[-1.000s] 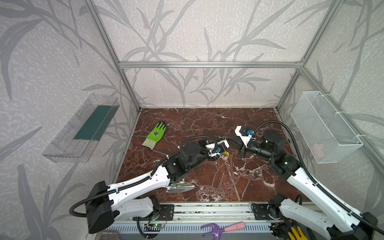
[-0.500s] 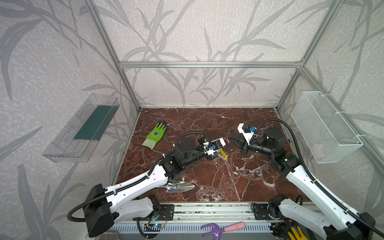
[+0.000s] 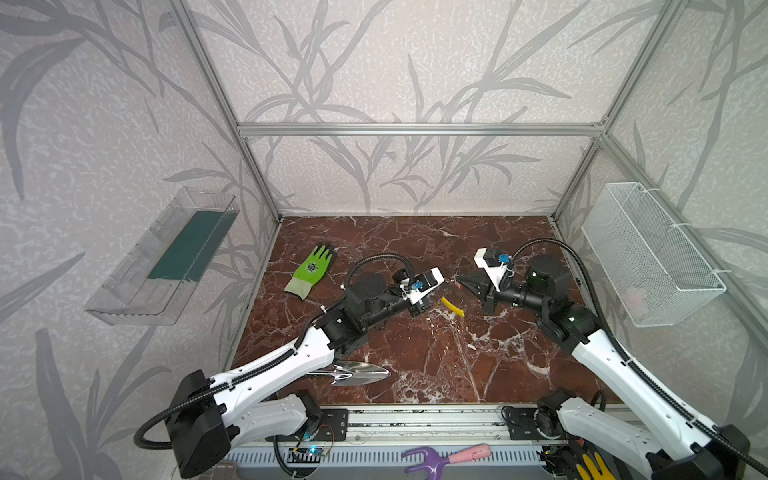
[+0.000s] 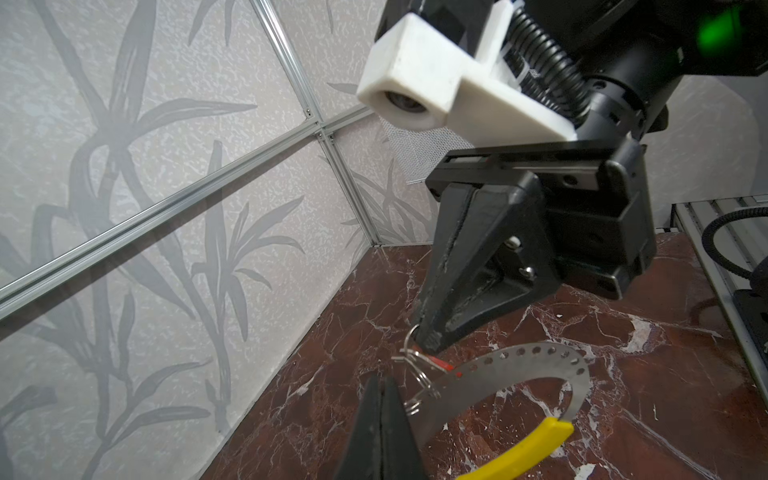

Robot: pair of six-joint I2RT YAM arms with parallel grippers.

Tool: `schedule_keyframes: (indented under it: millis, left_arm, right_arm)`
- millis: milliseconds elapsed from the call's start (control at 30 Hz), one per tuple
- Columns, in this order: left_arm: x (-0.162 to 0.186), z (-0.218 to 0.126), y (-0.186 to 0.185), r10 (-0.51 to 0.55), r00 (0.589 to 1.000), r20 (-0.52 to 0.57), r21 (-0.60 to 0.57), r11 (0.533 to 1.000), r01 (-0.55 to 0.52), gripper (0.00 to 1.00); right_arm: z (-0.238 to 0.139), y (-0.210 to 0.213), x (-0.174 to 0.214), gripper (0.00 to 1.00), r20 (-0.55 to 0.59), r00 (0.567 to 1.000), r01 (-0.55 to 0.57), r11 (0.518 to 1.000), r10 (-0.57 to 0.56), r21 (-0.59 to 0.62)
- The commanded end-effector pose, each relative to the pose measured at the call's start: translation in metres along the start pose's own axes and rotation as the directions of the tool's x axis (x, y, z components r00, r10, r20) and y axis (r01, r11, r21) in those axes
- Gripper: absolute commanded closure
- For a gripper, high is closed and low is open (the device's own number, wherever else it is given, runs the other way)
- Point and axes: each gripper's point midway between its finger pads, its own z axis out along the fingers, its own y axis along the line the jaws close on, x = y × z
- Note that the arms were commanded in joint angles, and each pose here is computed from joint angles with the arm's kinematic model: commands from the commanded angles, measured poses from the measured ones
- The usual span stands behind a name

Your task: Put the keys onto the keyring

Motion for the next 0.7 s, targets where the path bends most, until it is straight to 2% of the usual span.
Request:
schedule_keyframes:
  millis: [0, 233, 667]
  left_arm:
    - [0.001, 0.004, -0.003, -0.037, 0.998, -0.041, 0.034, 0.999, 0.039, 0.87]
    - [0.014, 0.010, -0.011, -0.099, 0.989, -0.111, 0.077, 0.991, 0.108, 0.71]
    - [0.017, 0.022, -0.021, -0.153, 0.975, -0.162, 0.117, 0.978, 0.173, 0.70]
  right_arm:
    - [-0.001, 0.000, -0.008, 1.00, 0.010, 1.000, 0.029, 1.000, -0.029, -0.006]
    - [0.000, -0.001, -0.007, 1.00, -0.002, 0.999, 0.036, 0.999, -0.036, 0.000]
    - [0.002, -0.006, -0.007, 1.00, -0.013, 0.999, 0.031, 0.999, -0.031, 0.015]
